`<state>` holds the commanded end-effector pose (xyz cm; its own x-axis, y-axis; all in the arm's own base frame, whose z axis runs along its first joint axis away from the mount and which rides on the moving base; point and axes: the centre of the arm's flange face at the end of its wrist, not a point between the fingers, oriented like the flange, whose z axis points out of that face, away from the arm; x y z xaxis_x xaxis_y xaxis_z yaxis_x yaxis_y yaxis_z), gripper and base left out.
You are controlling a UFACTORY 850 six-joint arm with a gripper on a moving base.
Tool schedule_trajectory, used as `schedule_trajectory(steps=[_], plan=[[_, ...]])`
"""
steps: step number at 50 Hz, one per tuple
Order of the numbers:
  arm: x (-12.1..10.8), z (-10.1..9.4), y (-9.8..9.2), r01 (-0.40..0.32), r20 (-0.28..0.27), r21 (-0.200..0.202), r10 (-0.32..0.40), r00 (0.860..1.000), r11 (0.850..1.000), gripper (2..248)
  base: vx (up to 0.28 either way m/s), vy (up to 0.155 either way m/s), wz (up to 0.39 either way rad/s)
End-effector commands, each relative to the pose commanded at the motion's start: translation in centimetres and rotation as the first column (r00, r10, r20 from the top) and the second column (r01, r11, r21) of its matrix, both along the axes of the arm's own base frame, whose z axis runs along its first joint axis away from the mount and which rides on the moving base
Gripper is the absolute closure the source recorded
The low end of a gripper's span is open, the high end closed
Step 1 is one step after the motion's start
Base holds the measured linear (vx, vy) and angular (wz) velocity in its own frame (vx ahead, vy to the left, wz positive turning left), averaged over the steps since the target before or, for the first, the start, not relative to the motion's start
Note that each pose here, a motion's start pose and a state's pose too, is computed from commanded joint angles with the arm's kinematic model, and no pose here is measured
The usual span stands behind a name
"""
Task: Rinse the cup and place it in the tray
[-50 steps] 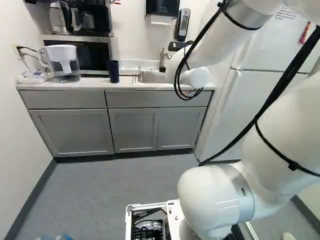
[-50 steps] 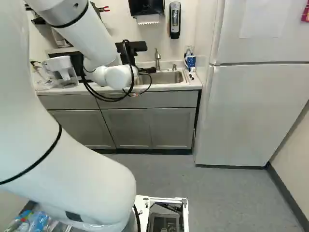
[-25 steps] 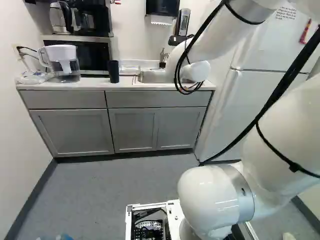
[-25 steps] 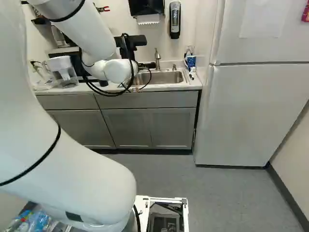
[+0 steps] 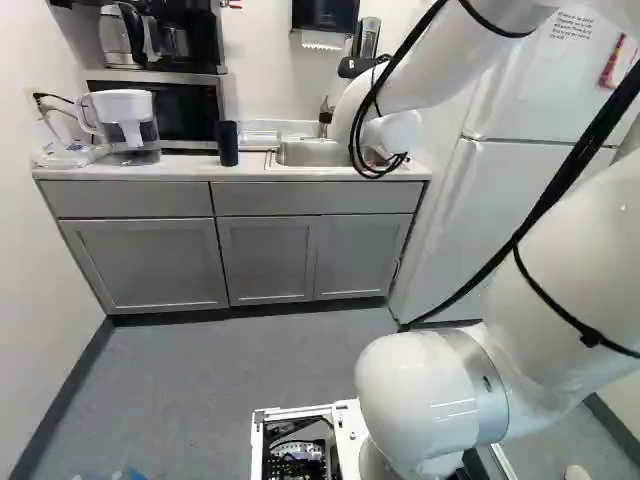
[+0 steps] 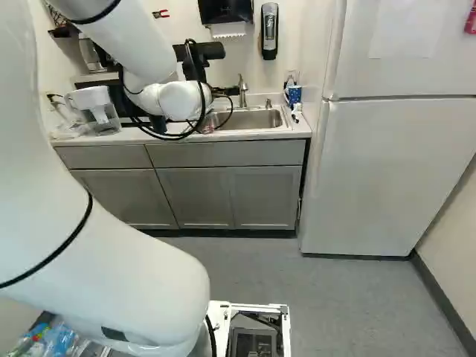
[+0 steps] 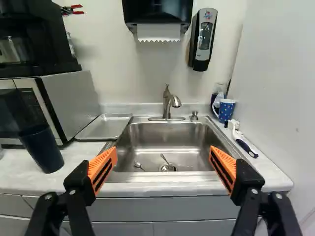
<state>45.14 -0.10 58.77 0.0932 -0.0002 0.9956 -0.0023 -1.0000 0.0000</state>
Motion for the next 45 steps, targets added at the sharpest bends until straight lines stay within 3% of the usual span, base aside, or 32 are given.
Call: schedule_trajectory(steps=[45], plan=[[0.07, 0.0, 0.0, 0.0, 0.0, 0.0, 0.0, 1.0, 1.0, 3, 0.0, 0.0, 0.0]])
